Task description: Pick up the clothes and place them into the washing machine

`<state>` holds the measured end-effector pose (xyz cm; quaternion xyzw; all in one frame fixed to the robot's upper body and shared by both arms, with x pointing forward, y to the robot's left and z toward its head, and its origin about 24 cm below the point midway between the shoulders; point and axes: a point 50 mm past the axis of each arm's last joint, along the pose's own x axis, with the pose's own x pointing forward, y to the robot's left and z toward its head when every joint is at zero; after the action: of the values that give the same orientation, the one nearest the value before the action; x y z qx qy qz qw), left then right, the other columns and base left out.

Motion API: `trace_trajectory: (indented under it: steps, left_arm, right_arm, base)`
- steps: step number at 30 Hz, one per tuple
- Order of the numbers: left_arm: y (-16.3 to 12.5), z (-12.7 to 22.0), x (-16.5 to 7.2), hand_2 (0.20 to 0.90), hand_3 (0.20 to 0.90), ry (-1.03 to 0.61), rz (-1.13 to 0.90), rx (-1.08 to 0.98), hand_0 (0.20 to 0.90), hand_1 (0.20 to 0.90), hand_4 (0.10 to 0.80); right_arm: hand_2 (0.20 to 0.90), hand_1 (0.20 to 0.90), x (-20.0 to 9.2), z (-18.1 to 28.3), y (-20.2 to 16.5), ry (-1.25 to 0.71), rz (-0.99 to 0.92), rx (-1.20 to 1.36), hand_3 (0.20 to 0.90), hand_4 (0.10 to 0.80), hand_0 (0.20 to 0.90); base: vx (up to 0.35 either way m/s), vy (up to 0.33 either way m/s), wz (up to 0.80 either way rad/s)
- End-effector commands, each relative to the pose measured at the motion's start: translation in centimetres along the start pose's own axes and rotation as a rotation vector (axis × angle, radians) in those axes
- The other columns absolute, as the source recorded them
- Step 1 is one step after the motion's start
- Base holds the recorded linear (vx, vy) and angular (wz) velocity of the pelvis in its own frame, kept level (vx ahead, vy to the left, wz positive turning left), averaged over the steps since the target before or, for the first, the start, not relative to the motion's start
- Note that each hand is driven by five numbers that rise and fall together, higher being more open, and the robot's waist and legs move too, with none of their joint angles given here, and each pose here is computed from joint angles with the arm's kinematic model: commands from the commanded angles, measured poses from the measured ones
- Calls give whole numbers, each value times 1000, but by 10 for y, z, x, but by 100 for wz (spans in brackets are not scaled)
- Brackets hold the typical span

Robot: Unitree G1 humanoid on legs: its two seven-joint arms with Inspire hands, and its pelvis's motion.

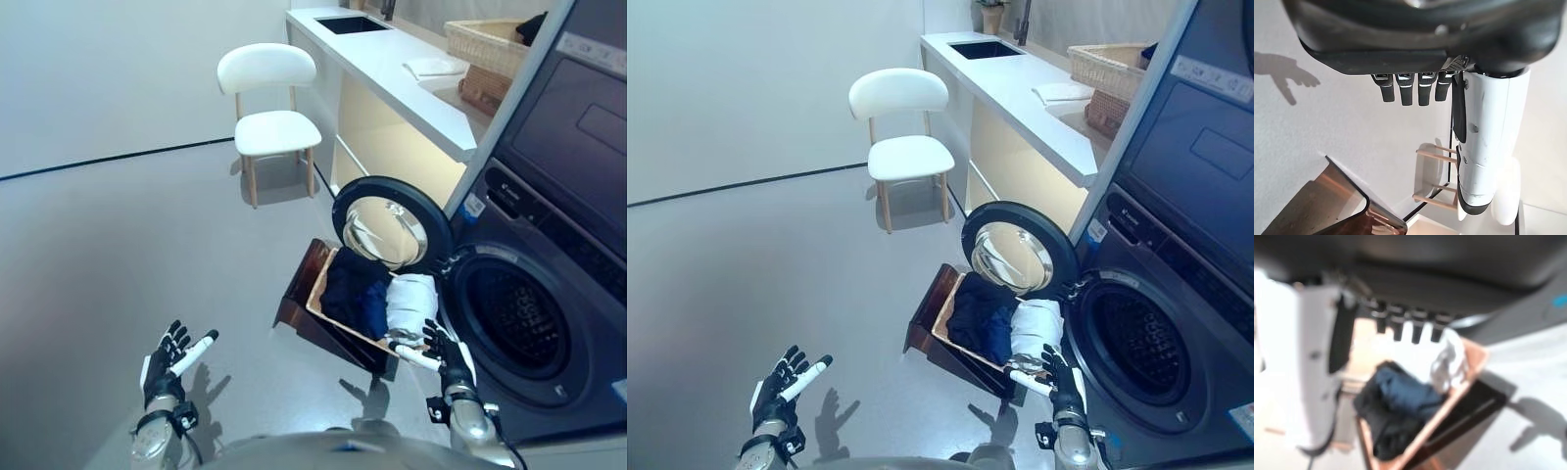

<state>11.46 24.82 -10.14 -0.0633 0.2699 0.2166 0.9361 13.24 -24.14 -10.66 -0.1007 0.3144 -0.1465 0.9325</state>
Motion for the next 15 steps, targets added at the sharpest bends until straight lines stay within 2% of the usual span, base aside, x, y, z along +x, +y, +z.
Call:
trace_trajectory:
  steps: [1,15]
  left_arm:
    - [7,48,12,900,900,-219,-6,14,900,900,800]
    - [10,43,11,900,900,-203,20,0,900,900,800]
  right_arm:
    - [900,900,17,55,1,-233,8,33,900,800,900]
    - [900,900,19,61,1,-248,2,37,900,800,900]
  base:
    - [83,14,9]
    - [92,-32,8]
